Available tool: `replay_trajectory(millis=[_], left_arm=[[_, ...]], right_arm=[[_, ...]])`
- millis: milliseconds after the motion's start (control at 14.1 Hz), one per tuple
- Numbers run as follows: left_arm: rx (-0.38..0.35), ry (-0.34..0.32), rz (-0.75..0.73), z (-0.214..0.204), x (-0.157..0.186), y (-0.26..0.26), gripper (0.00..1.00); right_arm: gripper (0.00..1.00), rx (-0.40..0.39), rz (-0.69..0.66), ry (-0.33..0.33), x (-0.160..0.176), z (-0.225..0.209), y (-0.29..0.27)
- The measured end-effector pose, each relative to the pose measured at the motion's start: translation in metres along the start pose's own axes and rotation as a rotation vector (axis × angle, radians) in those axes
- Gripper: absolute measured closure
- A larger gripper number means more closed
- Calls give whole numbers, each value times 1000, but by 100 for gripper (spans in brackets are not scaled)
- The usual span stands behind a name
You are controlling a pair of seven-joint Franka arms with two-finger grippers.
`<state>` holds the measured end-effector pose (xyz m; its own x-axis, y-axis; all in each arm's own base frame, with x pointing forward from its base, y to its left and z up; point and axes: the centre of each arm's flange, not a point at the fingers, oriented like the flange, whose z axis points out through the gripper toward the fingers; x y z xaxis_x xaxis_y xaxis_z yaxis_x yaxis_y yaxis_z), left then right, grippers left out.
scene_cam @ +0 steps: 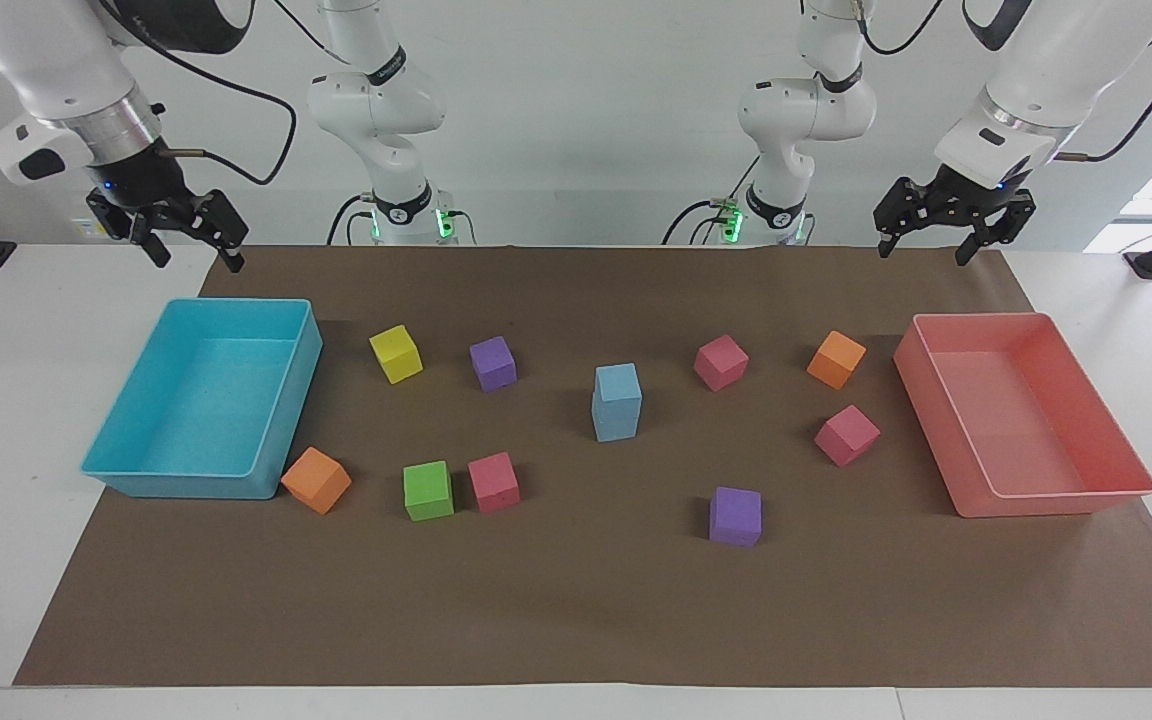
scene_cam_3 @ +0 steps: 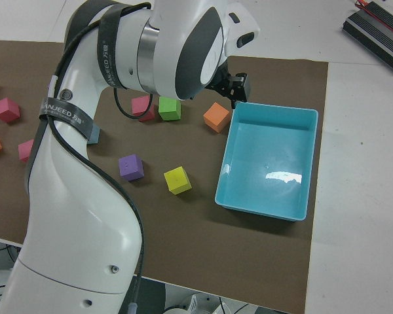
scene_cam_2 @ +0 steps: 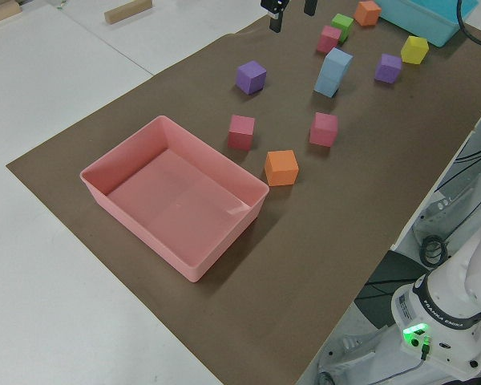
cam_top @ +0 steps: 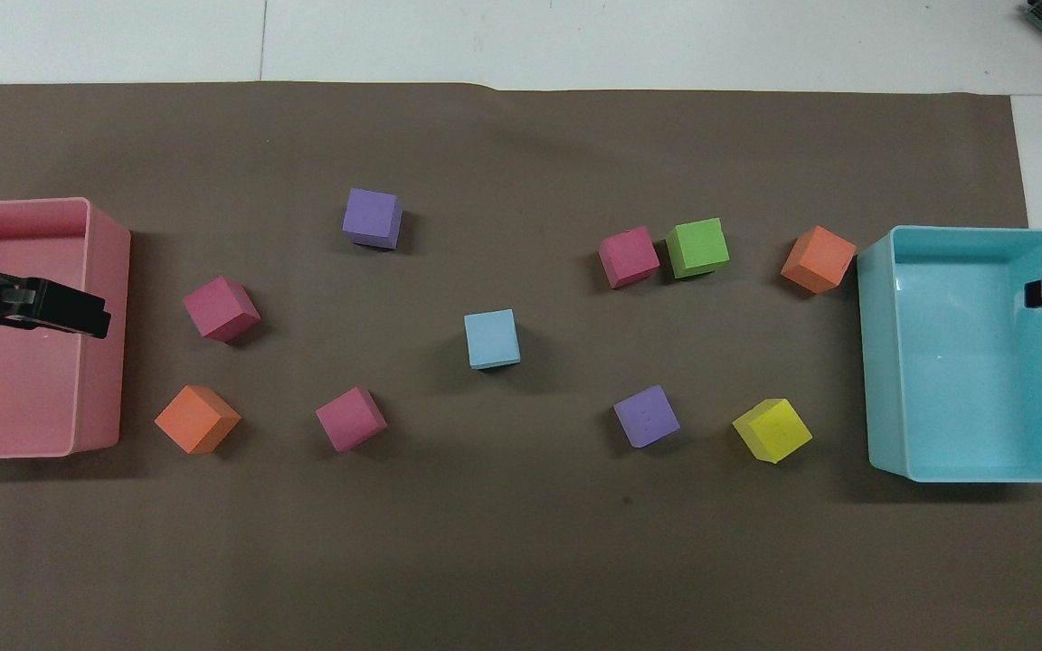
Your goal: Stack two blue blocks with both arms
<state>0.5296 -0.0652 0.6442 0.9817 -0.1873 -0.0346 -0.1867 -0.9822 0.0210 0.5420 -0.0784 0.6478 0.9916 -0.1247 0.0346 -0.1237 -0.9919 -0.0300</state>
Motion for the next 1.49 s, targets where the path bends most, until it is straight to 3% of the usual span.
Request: replay_trajectory(millis=[354,1488], left_arm=[[0,5,7,0,-4,2,0],[0,6,8,0,-4,2,0]], right_arm=[[0,-18,-65,-7,-2,-1,-40],[0,-41,-90,-22,-6,-2,-51]])
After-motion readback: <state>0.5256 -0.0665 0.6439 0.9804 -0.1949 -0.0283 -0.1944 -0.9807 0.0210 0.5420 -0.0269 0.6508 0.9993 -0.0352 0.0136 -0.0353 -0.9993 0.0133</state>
